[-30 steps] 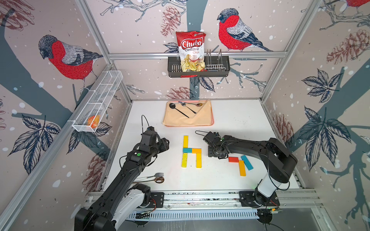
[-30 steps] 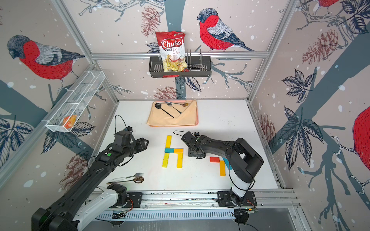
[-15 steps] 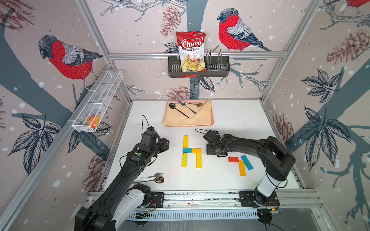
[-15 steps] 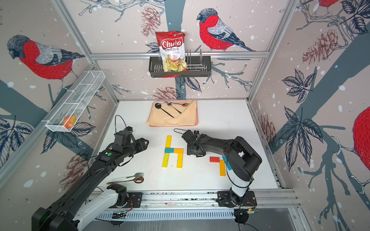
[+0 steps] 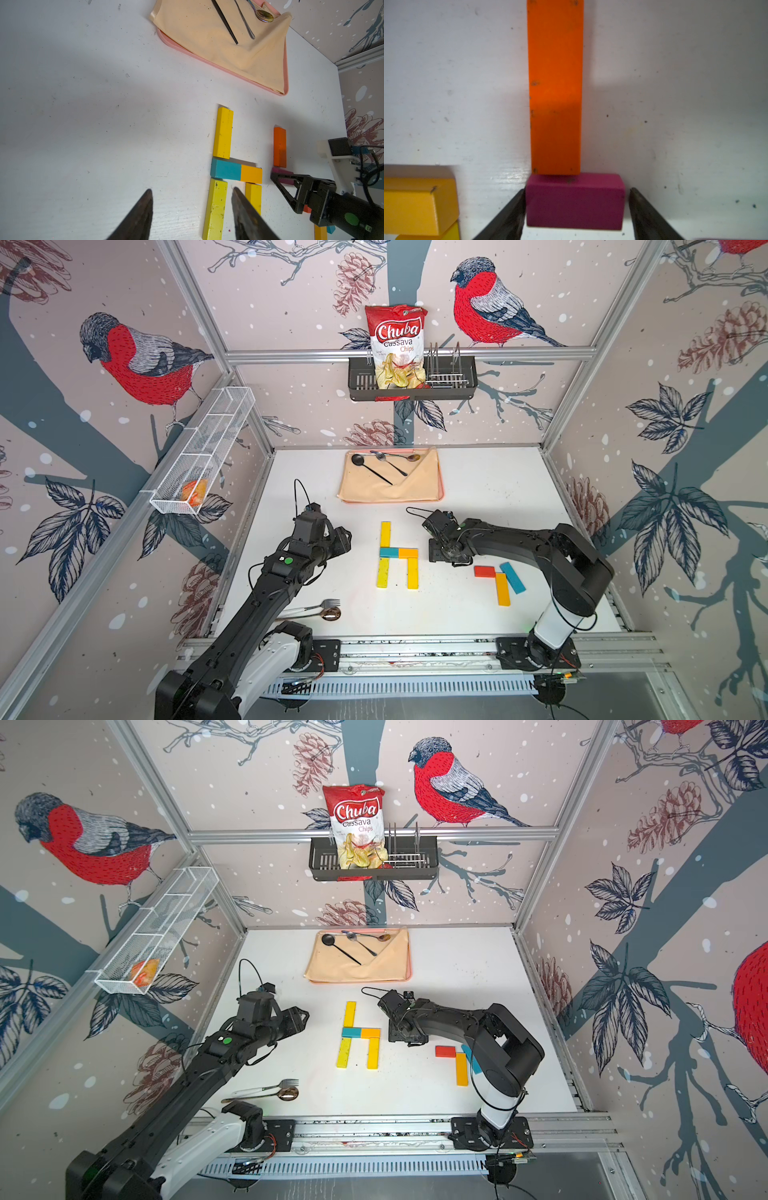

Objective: Assemble the letter h with building blocks
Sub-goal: Assemble the building block at the center of the board.

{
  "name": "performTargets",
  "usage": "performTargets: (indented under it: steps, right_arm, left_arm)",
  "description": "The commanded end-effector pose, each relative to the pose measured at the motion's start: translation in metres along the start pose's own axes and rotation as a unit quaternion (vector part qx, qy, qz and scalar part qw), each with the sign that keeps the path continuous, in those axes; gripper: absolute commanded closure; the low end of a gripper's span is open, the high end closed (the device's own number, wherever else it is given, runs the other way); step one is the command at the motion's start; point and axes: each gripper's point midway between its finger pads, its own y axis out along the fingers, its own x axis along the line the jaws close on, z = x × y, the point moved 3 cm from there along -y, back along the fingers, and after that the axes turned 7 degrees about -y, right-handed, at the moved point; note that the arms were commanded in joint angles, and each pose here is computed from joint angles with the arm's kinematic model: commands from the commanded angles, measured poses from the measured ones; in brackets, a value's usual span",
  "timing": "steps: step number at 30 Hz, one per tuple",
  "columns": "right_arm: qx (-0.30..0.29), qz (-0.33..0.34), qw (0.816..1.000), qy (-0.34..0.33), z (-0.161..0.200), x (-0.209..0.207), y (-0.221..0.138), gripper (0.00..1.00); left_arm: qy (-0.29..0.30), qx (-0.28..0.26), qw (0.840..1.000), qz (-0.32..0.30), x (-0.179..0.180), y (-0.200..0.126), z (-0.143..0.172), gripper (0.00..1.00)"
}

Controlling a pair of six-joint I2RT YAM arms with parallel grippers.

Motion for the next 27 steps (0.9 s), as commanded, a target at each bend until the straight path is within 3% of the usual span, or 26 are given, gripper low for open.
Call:
performTargets:
  steps: [1, 27]
  right_arm:
    - [0.017, 0.019, 1.000, -0.009, 0.0081, -0.0084, 0.0003, 0.27]
    - [0.020, 0.033, 0.999, -0.019, 0.0044, -0.0089, 0.0054, 0.31]
  left_arm:
    - [0.001, -0.011, 1.000, 0.004, -0.0020, 0.0003, -0.0045, 0.41]
    - [0.003, -0.009, 1.000, 0.001, -0.0014, 0.0016, -0.0043, 0.41]
